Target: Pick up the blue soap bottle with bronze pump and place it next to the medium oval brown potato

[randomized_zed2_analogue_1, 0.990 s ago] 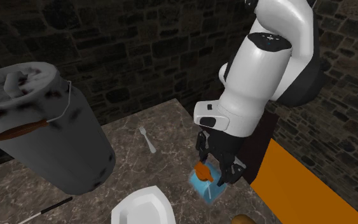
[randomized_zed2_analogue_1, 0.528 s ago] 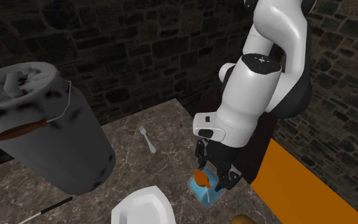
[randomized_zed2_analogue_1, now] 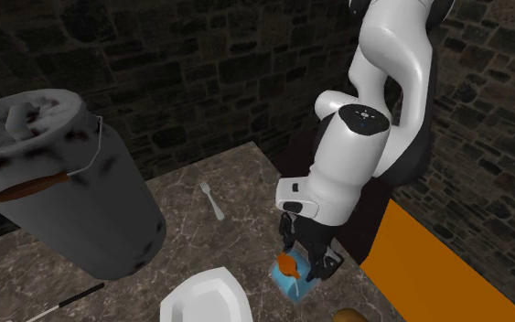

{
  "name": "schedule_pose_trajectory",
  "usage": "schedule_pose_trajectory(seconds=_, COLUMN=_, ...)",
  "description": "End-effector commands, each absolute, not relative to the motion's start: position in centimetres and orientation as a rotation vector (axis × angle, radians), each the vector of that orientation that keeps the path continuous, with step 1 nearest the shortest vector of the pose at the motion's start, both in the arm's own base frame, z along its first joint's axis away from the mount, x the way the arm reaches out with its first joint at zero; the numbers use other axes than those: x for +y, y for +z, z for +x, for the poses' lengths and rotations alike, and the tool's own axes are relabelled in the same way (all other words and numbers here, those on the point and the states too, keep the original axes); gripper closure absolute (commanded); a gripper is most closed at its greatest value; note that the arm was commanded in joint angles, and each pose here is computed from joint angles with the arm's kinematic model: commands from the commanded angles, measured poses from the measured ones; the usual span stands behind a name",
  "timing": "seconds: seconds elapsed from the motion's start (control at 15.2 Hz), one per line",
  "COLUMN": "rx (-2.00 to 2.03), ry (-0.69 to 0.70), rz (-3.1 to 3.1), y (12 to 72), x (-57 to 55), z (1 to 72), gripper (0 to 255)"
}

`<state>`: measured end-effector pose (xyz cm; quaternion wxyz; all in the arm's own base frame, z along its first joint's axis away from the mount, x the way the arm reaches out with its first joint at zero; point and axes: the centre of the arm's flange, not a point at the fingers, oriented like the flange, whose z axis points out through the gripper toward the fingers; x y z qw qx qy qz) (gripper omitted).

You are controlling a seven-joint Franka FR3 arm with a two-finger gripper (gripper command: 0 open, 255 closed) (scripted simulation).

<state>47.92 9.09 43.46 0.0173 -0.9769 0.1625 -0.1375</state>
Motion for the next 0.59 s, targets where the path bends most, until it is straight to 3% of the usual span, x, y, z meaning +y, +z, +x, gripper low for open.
schedule_pose_trajectory(seconds=0.0, rx=0.505, ry=-0.429, rz=-3.035, y=42.5, x=9.1, z=47.9, gripper=255)
schedule_pose_trajectory(seconds=0.53, rx=0.505, ry=-0.429, rz=-3.035, y=38.3, x=9.1, z=47.9, gripper=255)
